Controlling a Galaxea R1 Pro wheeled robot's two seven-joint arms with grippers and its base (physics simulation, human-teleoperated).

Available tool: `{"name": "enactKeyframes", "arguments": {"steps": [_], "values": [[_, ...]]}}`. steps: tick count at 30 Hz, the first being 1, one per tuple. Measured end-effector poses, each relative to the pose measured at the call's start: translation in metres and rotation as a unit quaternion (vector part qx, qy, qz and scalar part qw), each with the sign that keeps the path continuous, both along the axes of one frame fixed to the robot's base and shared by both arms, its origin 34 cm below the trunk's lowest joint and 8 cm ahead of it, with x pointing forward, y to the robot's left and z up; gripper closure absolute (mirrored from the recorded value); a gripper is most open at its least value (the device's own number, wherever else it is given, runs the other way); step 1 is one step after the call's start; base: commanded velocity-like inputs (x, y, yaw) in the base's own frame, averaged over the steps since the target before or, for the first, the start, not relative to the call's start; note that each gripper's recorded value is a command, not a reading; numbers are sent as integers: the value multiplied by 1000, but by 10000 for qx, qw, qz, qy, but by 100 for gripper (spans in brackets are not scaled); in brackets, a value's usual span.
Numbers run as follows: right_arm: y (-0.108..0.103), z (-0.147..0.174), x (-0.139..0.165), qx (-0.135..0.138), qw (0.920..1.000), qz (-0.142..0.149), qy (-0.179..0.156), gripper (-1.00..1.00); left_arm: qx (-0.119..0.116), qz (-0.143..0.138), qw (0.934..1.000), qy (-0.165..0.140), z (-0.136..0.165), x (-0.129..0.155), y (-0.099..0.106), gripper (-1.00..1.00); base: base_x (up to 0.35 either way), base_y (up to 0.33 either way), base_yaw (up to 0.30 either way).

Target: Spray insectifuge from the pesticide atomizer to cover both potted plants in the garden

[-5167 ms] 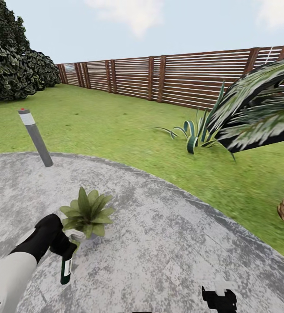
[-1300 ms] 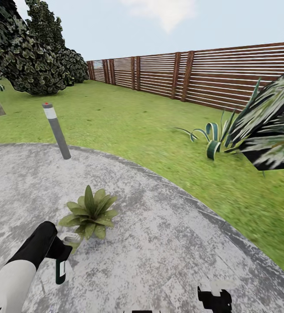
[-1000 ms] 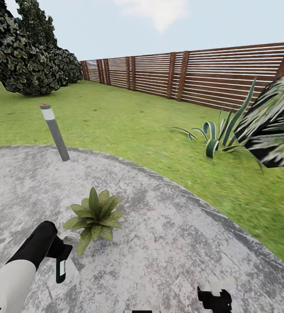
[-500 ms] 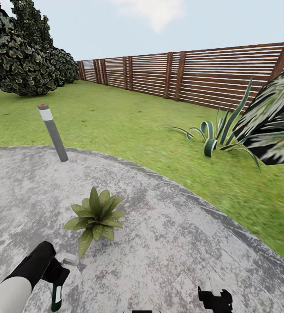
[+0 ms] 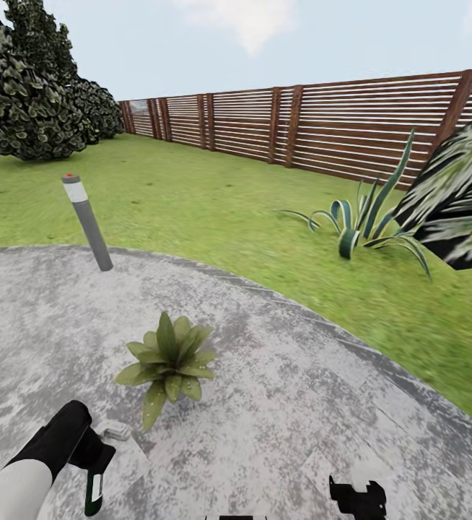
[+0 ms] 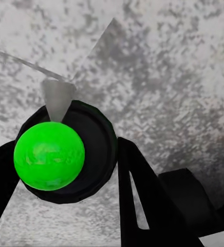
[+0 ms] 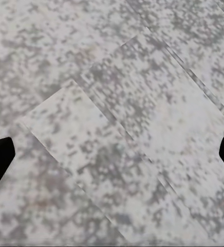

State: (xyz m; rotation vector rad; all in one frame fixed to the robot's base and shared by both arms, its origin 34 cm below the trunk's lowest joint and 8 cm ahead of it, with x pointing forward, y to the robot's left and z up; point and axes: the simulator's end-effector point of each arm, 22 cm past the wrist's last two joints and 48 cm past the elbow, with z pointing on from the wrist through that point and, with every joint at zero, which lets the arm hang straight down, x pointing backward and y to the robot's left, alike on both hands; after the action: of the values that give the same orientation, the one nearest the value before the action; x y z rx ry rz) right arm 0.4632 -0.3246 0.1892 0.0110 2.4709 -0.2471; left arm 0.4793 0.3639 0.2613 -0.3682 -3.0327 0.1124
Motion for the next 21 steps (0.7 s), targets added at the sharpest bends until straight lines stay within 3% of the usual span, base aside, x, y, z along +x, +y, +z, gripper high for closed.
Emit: {"name": "enactKeyframes", "arguments": {"steps": [8,14,21], "values": [[0,0,0,1,10000,-2,-1,-100,-19,4,10000,-51,2,4,-3,100,-30,304,-273],[0,0,0,-4,10000,-5,-4,-100,-48,11,10000,-61,2,5,-6,100,117,295,-37],[0,0,0,-8,10000,-6,-4,-100,-49,-73,10000,1,-2,-1,-6,100,11,36,-227]]}}
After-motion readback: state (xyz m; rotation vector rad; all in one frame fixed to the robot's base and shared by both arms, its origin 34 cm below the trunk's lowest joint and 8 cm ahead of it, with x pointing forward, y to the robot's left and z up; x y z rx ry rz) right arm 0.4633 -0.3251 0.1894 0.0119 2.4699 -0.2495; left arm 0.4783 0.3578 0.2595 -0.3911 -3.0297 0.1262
